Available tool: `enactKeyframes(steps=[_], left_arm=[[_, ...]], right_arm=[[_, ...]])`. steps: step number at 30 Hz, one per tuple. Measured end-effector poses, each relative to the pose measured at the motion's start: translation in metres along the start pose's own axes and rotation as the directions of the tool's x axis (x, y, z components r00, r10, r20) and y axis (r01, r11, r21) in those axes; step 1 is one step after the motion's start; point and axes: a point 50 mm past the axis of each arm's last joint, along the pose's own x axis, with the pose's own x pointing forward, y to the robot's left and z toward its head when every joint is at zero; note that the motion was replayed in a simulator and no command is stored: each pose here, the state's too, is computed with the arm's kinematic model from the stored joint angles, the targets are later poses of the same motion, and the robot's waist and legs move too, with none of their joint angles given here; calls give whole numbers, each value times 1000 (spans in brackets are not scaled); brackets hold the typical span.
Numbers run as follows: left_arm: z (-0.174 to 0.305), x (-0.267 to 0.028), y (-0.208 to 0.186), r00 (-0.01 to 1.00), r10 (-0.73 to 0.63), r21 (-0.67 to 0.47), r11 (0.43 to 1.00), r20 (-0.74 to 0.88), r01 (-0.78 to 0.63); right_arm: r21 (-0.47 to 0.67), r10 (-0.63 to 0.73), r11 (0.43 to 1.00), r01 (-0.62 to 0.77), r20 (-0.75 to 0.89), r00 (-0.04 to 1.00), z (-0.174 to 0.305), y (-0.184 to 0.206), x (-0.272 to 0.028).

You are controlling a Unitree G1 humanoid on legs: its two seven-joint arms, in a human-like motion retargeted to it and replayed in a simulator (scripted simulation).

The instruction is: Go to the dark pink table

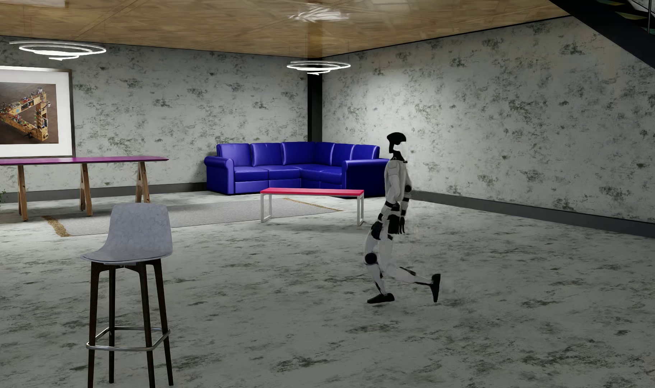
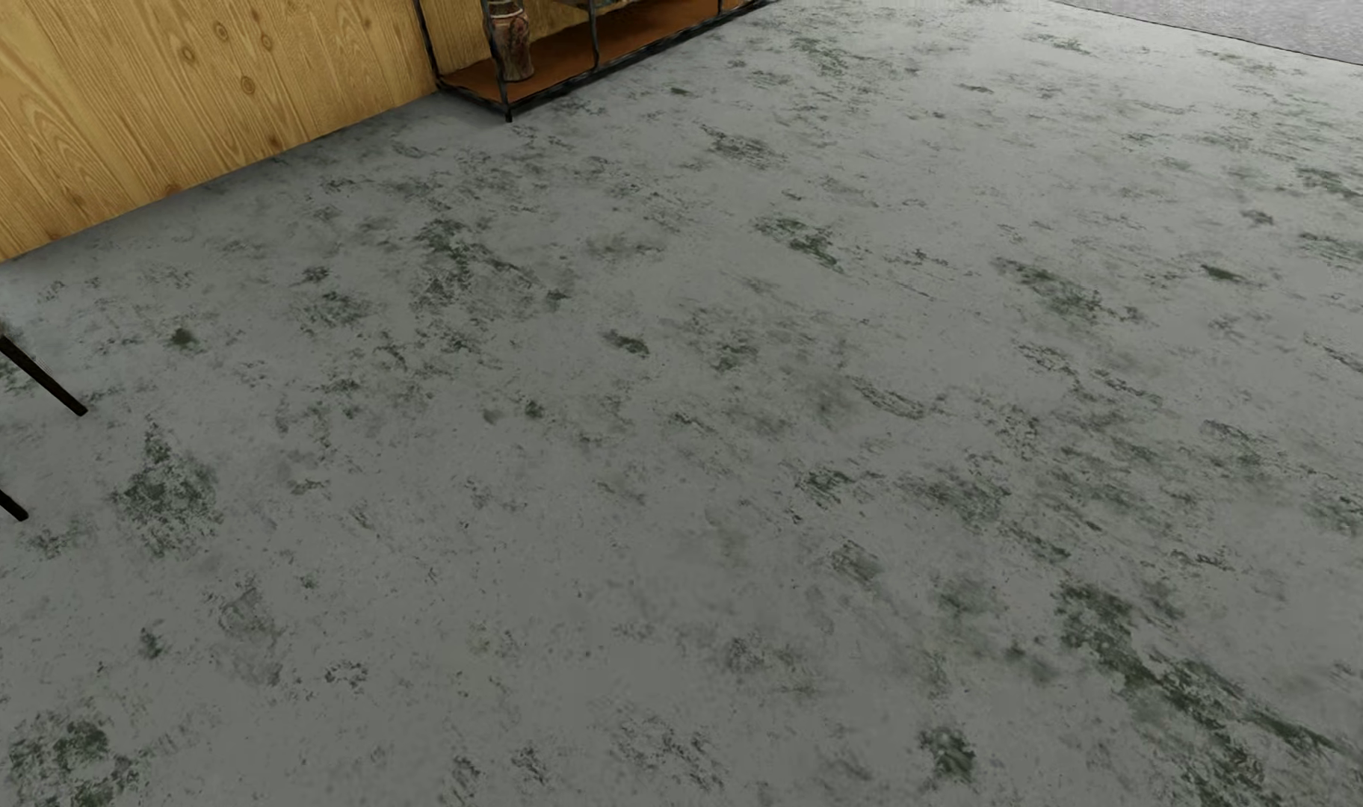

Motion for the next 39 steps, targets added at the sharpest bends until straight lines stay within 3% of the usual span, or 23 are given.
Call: enactKeyframes(steps=[1,2,3,4,7,10,12,15,18,24,26,28,31,34,39], left_arm=[[-7,0,-6,1000,-4,-41,999,-30,3],[-11,-5,-15,999,-36,-7,999,-21,35],[-27,-7,-24,995,-42,-67,997,-92,36],[-34,-11,-32,991,-80,-10,997,-106,80],[-53,-20,-43,981,-109,-17,994,-159,108],[-65,-27,-50,973,-132,1,991,-188,135],[-72,-30,-53,966,-142,0,989,-217,146],[-69,-22,-27,972,-59,-41,998,-226,50],[-27,-11,1,998,6,-4,1000,-67,-6],[64,-9,67,948,192,-60,981,255,-183],[58,-10,67,948,212,-104,976,239,-192],[21,-4,45,983,162,-129,980,91,-149],[-33,-9,13,993,37,-10,999,-110,-39],[-79,-28,-24,966,-57,-22,998,-252,54],[-95,-42,-58,948,-133,-81,990,-290,114]], right_arm=[[0,-6,1000,6,49,999,14,-2,2],[-8,-12,1000,13,105,994,28,-6,1],[3,-29,1000,28,148,989,38,-11,1],[6,-47,999,46,212,976,55,-18,-1],[23,-107,994,105,351,930,97,-42,-7],[68,-160,987,145,380,911,111,-58,-8],[99,-154,987,129,313,937,90,-51,-4],[18,-69,998,66,191,979,53,-26,1],[-20,-27,999,29,82,996,16,-13,-2],[-23,-6,1000,3,-167,986,-60,-4,-20],[-42,5,999,-15,-231,973,-76,-1,-24],[-35,-3,999,-5,-234,972,-73,-4,-21],[-55,3,999,-4,-14,1000,-10,-4,-5],[-19,-25,999,30,234,972,58,-13,-3],[-11,-97,992,122,533,841,139,-45,-28]])
